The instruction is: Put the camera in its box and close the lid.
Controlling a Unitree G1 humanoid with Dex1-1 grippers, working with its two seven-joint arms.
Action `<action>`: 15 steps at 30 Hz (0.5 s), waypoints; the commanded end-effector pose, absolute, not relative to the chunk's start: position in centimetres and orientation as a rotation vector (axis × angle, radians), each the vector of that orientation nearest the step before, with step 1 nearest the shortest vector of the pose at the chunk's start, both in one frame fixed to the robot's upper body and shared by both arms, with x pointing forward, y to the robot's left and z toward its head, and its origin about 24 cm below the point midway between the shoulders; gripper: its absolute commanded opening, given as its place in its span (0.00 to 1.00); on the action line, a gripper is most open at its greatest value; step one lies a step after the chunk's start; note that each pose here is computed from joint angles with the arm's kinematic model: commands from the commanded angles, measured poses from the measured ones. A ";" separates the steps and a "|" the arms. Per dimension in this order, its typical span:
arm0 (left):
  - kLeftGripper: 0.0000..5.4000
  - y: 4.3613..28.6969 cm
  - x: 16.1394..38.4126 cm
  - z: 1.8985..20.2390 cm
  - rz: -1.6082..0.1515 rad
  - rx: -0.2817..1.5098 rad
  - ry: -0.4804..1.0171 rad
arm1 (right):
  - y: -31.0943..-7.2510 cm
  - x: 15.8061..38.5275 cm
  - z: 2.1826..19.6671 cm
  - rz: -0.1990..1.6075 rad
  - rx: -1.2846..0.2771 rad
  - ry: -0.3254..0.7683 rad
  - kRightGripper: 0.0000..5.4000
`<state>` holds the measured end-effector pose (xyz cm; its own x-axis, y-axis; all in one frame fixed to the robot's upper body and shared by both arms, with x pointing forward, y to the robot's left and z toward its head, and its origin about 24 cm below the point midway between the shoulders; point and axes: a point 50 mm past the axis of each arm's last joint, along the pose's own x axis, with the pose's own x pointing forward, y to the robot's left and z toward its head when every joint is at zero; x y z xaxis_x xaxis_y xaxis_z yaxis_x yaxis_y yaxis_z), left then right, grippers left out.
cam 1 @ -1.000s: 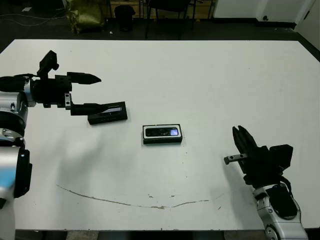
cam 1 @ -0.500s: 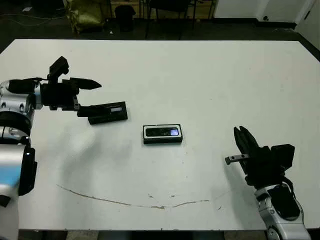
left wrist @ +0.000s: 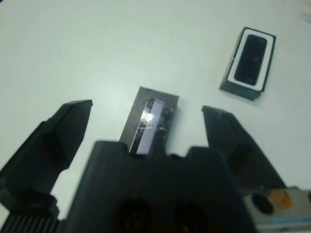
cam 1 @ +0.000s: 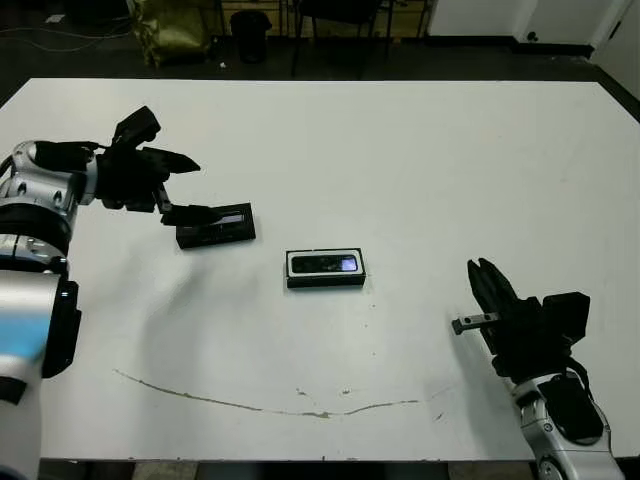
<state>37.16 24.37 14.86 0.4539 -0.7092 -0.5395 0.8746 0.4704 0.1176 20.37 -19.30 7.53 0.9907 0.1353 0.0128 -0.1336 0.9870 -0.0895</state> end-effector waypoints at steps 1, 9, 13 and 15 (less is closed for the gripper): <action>1.00 24.0 37.3 14.5 -1.014 0.439 0.503 | -19.9 20.0 7.2 0.108 -0.108 0.017 0.00; 1.00 22.8 37.8 14.4 -1.023 0.592 0.552 | -19.7 19.5 7.7 0.092 -0.123 0.031 0.00; 1.00 22.0 37.9 14.4 -1.055 0.654 0.547 | -19.9 19.2 7.5 0.088 -0.118 0.034 0.00; 1.00 21.7 38.0 14.2 -1.058 0.669 0.561 | -20.0 19.0 7.5 0.083 -0.137 0.044 0.00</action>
<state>37.95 21.97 14.33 0.3987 -0.6138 -0.6813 0.9118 0.3451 0.2227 19.39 -19.54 7.94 0.9952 0.0974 -0.0131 -0.0982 0.9882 -0.1175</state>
